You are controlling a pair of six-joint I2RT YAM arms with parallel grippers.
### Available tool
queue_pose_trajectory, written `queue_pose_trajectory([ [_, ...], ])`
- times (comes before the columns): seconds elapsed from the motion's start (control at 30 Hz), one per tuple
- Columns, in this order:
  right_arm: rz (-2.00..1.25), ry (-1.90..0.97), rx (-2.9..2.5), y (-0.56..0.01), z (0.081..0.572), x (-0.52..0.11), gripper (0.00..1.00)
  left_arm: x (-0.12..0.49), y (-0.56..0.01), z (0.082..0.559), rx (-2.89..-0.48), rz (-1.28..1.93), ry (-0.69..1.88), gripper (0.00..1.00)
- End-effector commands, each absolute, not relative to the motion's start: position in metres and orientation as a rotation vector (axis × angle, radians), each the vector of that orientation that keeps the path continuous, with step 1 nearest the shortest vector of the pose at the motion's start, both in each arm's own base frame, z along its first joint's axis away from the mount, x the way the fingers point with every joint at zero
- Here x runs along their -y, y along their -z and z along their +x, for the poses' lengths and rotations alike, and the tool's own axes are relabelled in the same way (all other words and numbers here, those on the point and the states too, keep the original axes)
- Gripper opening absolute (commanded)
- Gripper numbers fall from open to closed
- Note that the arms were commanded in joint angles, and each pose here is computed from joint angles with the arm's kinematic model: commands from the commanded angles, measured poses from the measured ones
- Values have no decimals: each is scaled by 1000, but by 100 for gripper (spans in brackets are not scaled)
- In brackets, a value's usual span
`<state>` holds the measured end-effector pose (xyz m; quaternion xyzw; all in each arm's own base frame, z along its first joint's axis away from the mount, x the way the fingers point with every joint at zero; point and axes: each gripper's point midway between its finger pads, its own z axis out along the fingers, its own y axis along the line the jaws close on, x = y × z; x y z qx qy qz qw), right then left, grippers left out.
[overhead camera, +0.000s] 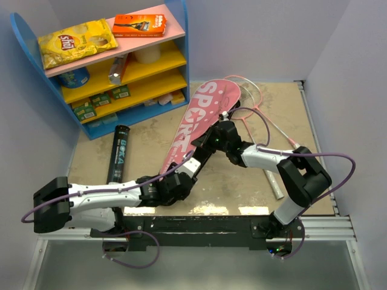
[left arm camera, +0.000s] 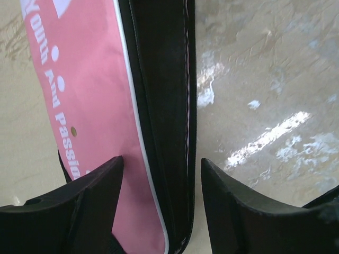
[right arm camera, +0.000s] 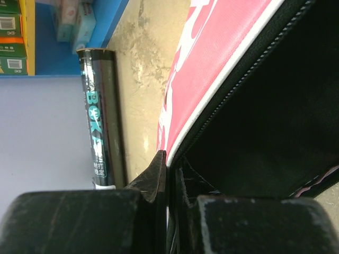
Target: Pack up the badminton gear
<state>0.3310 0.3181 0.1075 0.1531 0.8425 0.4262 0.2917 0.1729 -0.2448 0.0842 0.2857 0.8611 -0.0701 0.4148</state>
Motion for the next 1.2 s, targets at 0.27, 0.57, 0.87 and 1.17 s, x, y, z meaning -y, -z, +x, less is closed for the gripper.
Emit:
queue_pose_trajectory([
  [0.27, 360, -1120, -2182, -142, 341, -317, 0, 226, -84, 176, -2153, 550, -43, 62],
  [0.57, 353, -1136, -2177, -147, 335, -314, 0, 231, -80, 175, -2162, 587, -37, 22],
  [0.87, 292, -1094, -2226, -133, 334, -316, 0, 241, -79, 177, -2170, 596, 37, 0],
  [1.17, 231, -735, -2323, -110, 333, -253, 58, 254, -91, 202, -2173, 498, 354, 0],
])
